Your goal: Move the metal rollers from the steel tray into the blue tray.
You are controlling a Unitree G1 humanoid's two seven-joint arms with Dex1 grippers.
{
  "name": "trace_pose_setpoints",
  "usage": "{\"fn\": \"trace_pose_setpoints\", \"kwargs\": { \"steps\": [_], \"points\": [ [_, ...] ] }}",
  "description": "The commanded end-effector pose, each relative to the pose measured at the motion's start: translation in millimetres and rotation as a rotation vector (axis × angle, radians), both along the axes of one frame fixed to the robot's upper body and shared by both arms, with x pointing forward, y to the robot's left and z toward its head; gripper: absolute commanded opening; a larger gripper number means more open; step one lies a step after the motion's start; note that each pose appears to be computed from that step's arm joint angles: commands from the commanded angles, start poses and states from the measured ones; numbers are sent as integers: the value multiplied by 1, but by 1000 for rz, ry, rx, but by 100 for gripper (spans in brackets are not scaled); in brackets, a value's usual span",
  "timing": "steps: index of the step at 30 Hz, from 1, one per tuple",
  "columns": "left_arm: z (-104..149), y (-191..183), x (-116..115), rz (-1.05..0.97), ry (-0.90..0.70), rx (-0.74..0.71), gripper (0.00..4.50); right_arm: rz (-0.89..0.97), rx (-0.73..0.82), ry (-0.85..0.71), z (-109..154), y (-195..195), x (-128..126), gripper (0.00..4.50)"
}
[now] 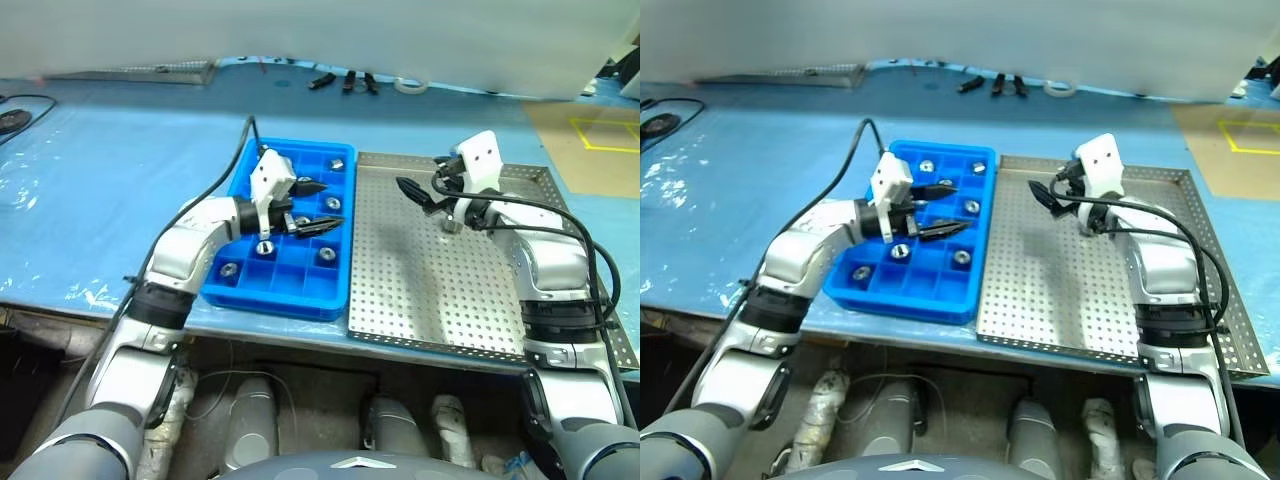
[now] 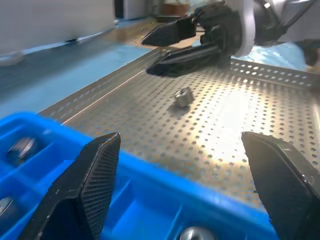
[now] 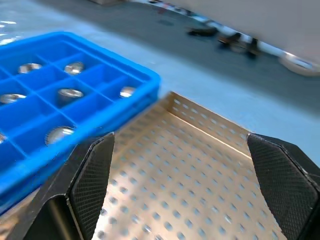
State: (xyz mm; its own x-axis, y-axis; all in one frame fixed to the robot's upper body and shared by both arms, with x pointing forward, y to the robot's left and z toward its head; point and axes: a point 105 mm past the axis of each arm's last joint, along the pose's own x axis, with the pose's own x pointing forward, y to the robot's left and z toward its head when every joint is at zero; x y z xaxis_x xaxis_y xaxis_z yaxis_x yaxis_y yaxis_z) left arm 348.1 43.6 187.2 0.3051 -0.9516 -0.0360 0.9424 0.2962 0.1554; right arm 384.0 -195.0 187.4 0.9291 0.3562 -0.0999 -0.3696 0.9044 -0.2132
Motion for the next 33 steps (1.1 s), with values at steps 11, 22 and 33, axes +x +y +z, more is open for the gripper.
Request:
{"fn": "trace_pose_setpoints", "kwargs": {
  "steps": [11, 22, 33],
  "points": [
    [8, -15, 6, -75, -52, 5, 405, -415, 130, 100, -60, -32, 13, 445],
    [2, -6, 4, -48, -45, 19, 405, -521, 124, 167, -100, -44, 23, 445],
    [-4, 7, -3, -42, -22, 39, 405, -423, 157, 123, -87, -22, 30, 243]
  ]
}}
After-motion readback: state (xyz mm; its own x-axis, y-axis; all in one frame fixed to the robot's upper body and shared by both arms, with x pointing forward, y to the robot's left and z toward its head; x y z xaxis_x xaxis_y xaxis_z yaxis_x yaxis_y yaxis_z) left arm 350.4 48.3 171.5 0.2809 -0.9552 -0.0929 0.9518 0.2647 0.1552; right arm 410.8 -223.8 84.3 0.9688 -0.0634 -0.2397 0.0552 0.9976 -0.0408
